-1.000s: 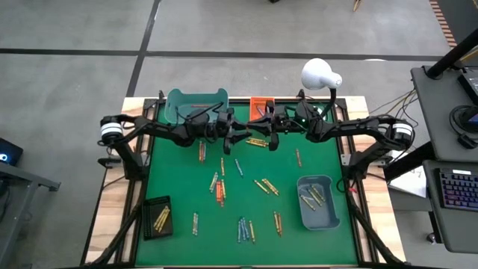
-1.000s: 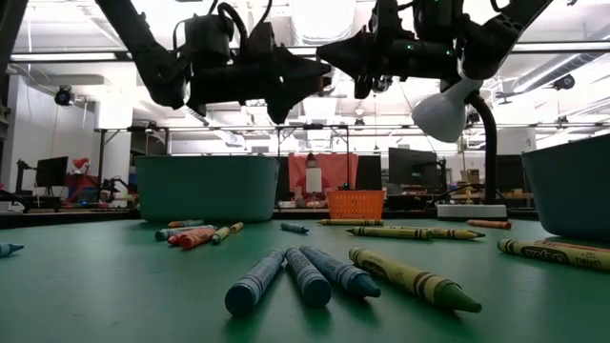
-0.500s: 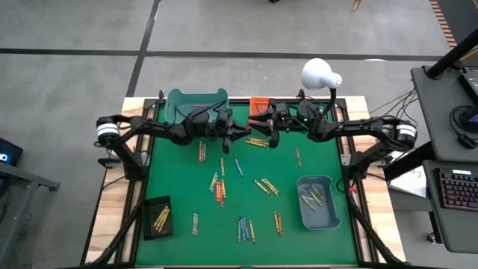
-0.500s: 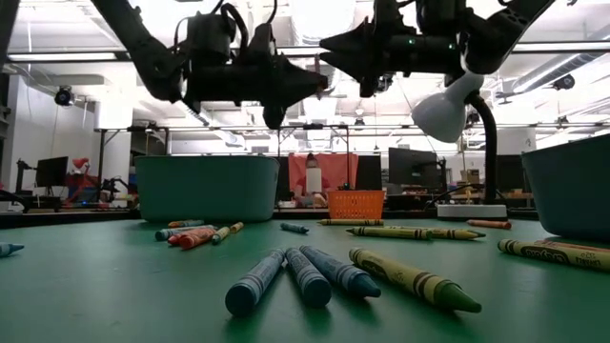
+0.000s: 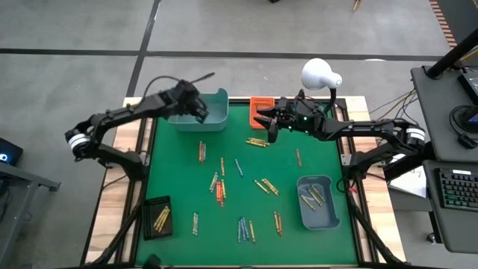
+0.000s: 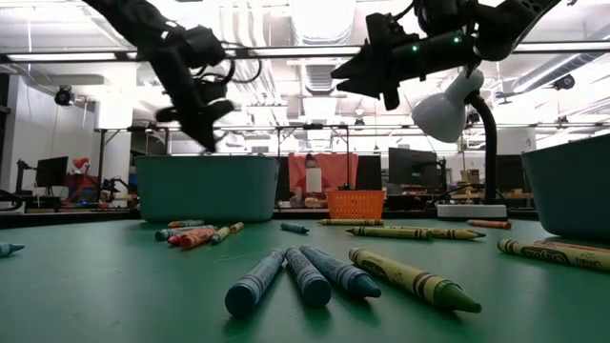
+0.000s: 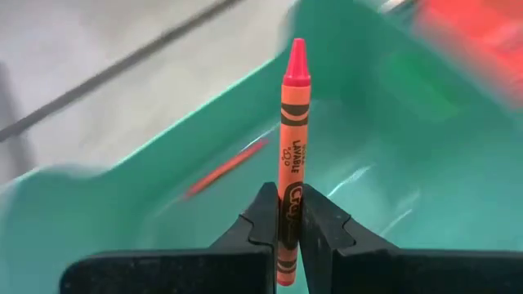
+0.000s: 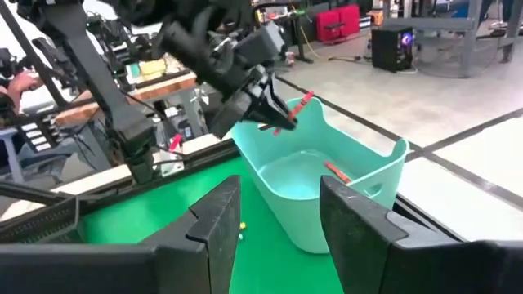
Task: Sort crayons
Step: Put the orange crayon into the green bin
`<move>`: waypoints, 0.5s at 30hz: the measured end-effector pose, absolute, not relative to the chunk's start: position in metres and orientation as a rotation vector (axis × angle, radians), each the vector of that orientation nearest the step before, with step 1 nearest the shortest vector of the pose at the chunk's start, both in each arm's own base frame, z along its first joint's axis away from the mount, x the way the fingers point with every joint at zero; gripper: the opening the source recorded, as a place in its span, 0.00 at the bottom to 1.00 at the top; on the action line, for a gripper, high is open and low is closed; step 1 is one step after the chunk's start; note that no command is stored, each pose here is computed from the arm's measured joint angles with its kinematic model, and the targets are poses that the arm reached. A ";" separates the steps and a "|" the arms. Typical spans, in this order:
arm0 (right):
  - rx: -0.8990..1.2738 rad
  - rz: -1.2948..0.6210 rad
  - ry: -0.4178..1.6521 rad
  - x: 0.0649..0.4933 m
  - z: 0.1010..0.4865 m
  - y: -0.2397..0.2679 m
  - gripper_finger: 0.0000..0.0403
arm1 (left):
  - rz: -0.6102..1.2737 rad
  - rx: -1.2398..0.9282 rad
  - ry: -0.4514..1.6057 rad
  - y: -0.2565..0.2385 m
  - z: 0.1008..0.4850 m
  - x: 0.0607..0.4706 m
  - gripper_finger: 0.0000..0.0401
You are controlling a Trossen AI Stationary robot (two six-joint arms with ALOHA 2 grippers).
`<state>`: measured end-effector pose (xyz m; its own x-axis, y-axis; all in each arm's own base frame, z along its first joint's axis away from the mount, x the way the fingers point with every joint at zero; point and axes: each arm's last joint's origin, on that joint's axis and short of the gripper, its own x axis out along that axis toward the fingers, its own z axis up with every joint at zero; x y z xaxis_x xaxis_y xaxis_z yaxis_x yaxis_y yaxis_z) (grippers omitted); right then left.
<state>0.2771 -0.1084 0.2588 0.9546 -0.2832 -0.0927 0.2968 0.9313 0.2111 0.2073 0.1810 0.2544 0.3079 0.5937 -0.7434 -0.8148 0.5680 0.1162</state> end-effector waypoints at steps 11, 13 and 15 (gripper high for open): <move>0.234 -0.299 0.080 0.277 0.257 -0.108 0.39 | 0.951 -0.294 1.095 0.206 0.249 0.201 0.06; 0.238 -0.301 0.094 0.277 0.255 -0.108 0.39 | 0.945 -0.292 1.109 0.208 0.246 0.203 0.09; 0.241 -0.302 0.102 0.277 0.254 -0.108 0.39 | 0.947 -0.286 1.109 0.209 0.245 0.204 0.11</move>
<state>0.2769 -0.1083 0.2545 0.9499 -0.2818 -0.1350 0.3060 0.9263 0.2197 0.2037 0.2086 0.2454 0.1185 0.5036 -0.8558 -0.7668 0.5940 0.2433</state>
